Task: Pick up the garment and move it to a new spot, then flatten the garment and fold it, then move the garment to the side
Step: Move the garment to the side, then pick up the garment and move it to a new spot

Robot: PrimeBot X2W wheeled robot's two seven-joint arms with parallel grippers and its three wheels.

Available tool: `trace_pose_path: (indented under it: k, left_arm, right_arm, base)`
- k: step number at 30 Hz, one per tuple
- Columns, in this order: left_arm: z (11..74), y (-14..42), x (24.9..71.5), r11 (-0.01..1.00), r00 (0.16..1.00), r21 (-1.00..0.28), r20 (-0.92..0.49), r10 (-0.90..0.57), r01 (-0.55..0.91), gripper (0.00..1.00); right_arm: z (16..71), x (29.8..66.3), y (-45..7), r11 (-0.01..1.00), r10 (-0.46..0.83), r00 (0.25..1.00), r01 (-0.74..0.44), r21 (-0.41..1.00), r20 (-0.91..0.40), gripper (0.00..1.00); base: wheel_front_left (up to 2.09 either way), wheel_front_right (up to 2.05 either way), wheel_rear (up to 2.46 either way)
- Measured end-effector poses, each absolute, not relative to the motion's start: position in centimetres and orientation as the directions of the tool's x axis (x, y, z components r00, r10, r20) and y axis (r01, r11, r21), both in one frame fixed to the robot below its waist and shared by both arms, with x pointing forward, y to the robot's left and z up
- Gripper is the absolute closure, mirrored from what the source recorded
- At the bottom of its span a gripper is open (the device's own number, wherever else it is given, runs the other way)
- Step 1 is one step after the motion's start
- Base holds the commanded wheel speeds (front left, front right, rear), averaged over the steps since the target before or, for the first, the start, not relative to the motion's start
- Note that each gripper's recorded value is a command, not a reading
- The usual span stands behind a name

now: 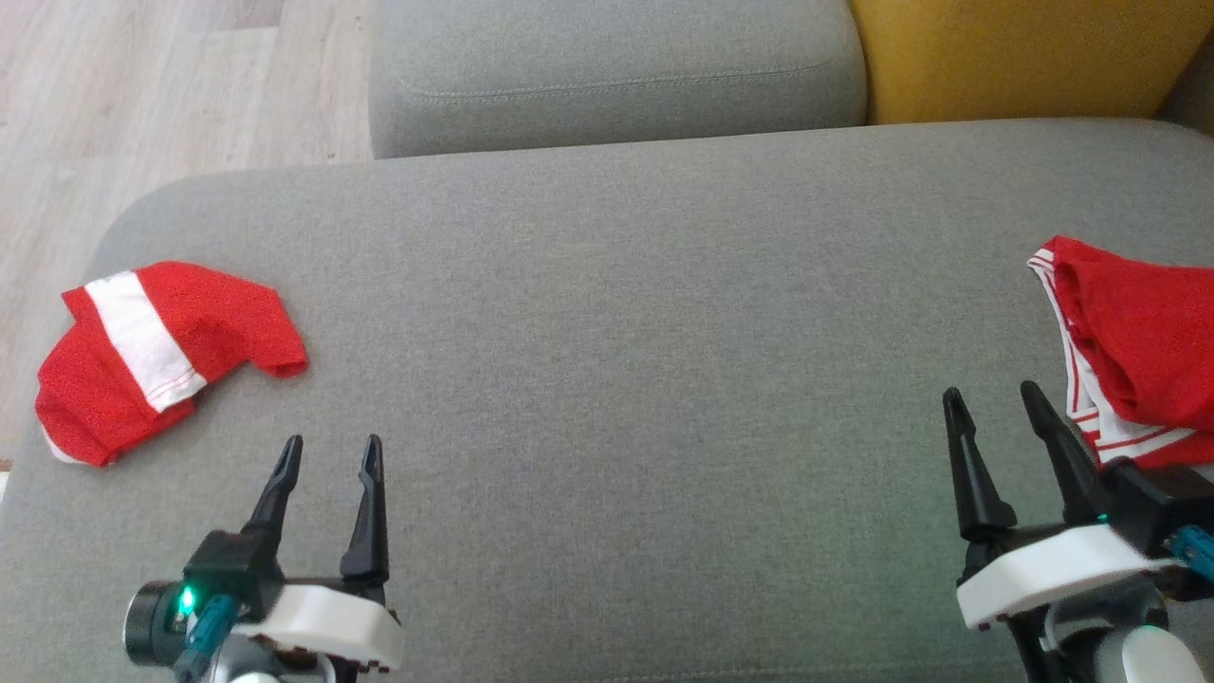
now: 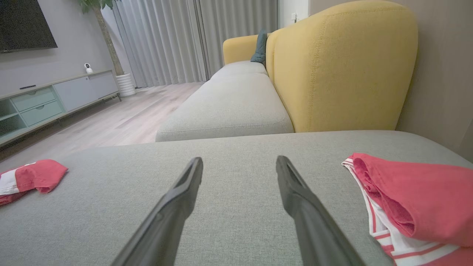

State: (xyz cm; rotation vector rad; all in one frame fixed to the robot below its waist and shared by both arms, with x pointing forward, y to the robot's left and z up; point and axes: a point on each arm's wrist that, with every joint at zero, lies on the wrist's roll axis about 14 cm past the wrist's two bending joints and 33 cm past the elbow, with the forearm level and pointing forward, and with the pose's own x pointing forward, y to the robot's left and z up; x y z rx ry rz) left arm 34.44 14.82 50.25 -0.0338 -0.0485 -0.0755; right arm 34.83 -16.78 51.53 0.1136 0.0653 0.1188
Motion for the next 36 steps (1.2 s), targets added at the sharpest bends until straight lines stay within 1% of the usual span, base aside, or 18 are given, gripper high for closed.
trace_pose_path:
  k: [26,30,36]
  left_arm:
    - [49.9,15.3,34.3,0.999,0.998,-0.017,0.041,-0.051,0.052,0.00]
    - [49.9,15.9,34.1,0.999,0.999,-0.016,0.039,-0.030,0.031,0.00]
    - [50.2,18.1,33.5,0.999,0.998,-0.014,0.049,0.046,-0.046,0.00]
  right_arm:
    - [51.8,35.0,-16.8,0.987,0.119,0.991,-0.112,0.119,-0.054,0.00]
    - [51.8,35.3,-16.5,0.986,0.129,0.990,-0.122,0.116,-0.060,0.00]
    - [52.1,36.2,-15.0,0.980,0.177,0.983,-0.171,0.104,-0.057,0.00]
  base:
    - [0.00,0.00,0.00]
    - [0.00,0.00,0.00]
    - [0.00,0.00,0.00]
